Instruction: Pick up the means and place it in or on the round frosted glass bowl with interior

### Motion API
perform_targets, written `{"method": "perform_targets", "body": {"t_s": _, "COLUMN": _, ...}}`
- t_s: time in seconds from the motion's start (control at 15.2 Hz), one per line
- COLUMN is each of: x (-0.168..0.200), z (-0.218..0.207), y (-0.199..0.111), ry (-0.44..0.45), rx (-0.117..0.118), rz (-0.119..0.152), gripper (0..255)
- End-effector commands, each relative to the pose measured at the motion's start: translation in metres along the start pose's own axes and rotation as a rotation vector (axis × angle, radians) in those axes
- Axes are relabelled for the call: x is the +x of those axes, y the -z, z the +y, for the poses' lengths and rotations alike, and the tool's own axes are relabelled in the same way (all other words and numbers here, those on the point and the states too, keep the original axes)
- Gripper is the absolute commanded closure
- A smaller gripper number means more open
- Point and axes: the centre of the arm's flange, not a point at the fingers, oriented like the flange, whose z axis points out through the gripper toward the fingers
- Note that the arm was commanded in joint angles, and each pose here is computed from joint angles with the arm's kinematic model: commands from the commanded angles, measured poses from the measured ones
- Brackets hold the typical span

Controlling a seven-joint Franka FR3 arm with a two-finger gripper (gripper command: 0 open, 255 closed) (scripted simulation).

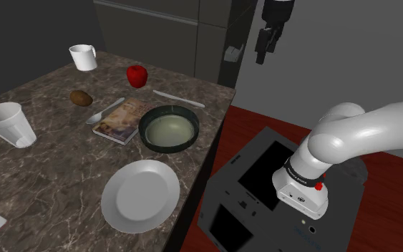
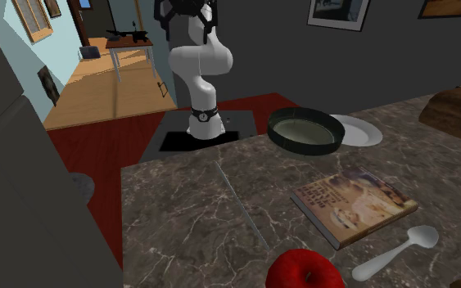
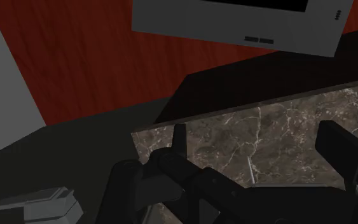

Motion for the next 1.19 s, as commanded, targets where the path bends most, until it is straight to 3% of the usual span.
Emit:
{"method": "perform_targets", "body": {"t_s": 0.0, "x": 0.0, "z": 0.0, "y": 0.0, "ry": 0.0, "rx": 0.0, "rz": 0.0, "gripper": 0}}
{"method": "perform_targets", "body": {"t_s": 1.12, "x": 0.19, "z": -0.044, "y": -0.119, "ry": 0.144, "rx": 0.027, "rz": -0.037, "gripper": 0}}
